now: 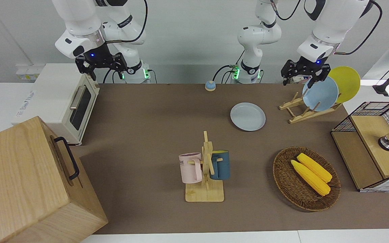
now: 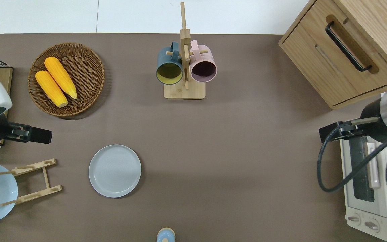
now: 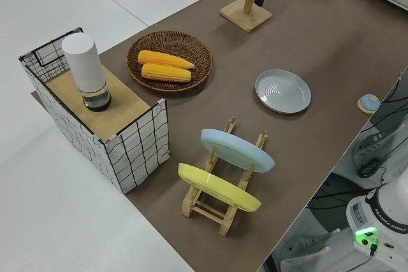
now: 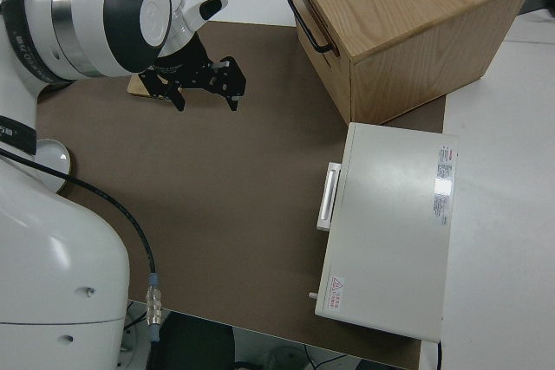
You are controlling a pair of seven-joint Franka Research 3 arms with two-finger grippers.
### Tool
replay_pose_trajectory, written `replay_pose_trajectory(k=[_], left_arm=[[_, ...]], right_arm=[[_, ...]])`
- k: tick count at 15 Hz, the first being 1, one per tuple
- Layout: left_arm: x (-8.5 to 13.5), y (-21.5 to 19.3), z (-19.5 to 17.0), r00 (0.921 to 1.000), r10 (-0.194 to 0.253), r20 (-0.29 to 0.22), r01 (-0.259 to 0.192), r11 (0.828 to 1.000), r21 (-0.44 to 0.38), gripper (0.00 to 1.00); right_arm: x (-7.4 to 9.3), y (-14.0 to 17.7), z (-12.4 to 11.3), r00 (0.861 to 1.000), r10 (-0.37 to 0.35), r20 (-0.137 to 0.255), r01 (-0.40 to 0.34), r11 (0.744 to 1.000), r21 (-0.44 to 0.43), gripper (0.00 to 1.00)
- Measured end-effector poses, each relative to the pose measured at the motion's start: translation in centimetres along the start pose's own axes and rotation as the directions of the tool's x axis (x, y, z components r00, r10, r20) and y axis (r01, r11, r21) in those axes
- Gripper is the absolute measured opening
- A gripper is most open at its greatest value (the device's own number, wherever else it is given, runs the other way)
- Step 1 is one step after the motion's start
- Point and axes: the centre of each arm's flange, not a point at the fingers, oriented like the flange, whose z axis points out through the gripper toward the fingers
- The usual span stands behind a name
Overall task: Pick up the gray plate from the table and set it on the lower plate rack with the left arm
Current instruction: 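Move the left gripper toward the gray plate on the table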
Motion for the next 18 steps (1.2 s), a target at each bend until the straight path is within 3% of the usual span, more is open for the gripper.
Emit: replay_pose_trajectory(k=[12,18], left_arm=[[-0.4,0.0,1.9,0.9968,-0.029,0.075,0.03,1.0,-0.008,1.0],[-2.6,0.4,4.0,0.9948,-0.041,0.093,0.041,0.999,0.002,1.0]], right_arm=[[0.0,0.0,0.0,1.0,0.0,0.0,0.0,1.0,0.0,0.99],[0.0,0.0,0.0,1.0,0.0,0.0,0.0,1.0,0.0,0.99]])
